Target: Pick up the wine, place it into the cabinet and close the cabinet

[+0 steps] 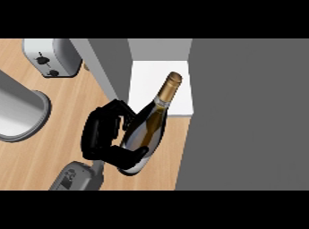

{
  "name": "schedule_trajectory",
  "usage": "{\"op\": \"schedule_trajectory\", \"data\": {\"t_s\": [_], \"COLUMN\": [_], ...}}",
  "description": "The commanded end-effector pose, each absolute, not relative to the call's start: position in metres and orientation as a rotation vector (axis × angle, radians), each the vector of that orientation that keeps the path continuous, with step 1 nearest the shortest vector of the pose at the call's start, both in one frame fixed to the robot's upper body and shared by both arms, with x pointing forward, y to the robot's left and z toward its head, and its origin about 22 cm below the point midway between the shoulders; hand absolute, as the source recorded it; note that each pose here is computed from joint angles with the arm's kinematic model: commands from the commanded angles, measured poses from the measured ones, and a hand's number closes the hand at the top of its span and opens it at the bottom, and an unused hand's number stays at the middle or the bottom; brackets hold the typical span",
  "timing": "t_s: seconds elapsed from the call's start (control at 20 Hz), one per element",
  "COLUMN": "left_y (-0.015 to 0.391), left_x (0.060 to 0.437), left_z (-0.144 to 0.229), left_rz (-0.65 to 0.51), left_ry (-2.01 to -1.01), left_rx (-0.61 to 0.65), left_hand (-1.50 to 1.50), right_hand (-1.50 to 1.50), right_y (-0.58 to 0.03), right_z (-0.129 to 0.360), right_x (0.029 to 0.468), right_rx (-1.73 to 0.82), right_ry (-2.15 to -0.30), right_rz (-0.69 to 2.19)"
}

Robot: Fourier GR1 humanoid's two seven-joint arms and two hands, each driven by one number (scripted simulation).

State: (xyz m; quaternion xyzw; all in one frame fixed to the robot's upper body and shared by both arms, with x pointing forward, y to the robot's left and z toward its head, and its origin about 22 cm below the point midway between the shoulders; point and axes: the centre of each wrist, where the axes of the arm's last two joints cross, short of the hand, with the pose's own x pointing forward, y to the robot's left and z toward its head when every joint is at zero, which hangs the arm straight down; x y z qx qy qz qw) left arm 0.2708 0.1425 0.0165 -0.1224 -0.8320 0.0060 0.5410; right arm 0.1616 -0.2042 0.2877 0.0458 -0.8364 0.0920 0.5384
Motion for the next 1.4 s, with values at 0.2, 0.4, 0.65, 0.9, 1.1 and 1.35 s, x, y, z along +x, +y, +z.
{"op": "schedule_trajectory", "data": {"t_s": [0.2,0.4,0.65,0.9,1.1,1.35], "left_y": [0.11,0.076,0.076,0.078,0.073,0.066], "left_x": [0.282,0.29,0.325,0.334,0.342,0.355], "left_z": [0.09,0.121,0.116,0.124,0.104,0.101], "left_rz": [0.041,0.079,0.093,0.077,-0.038,-0.046], "left_ry": [-1.938,-1.937,-1.878,-1.912,-1.959,-1.981], "left_rx": [-0.316,-0.267,-0.237,-0.179,-0.075,-0.035], "left_hand": [1.5,1.5,1.5,1.5,1.5,1.5], "right_hand": [-1.5,-1.5,-1.5,-1.5,-1.5,-1.5], "right_y": [-0.211,-0.214,-0.216,-0.218,-0.211,-0.216], "right_z": [0.289,0.282,0.289,0.288,0.293,0.28], "right_x": [0.141,0.148,0.137,0.139,0.14,0.152], "right_rx": [0.179,0.182,0.194,0.175,0.186,0.181], "right_ry": [-1.977,-1.984,-1.976,-1.985,-1.995,-1.975], "right_rz": [0.277,0.251,0.277,0.283,0.253,0.259]}}
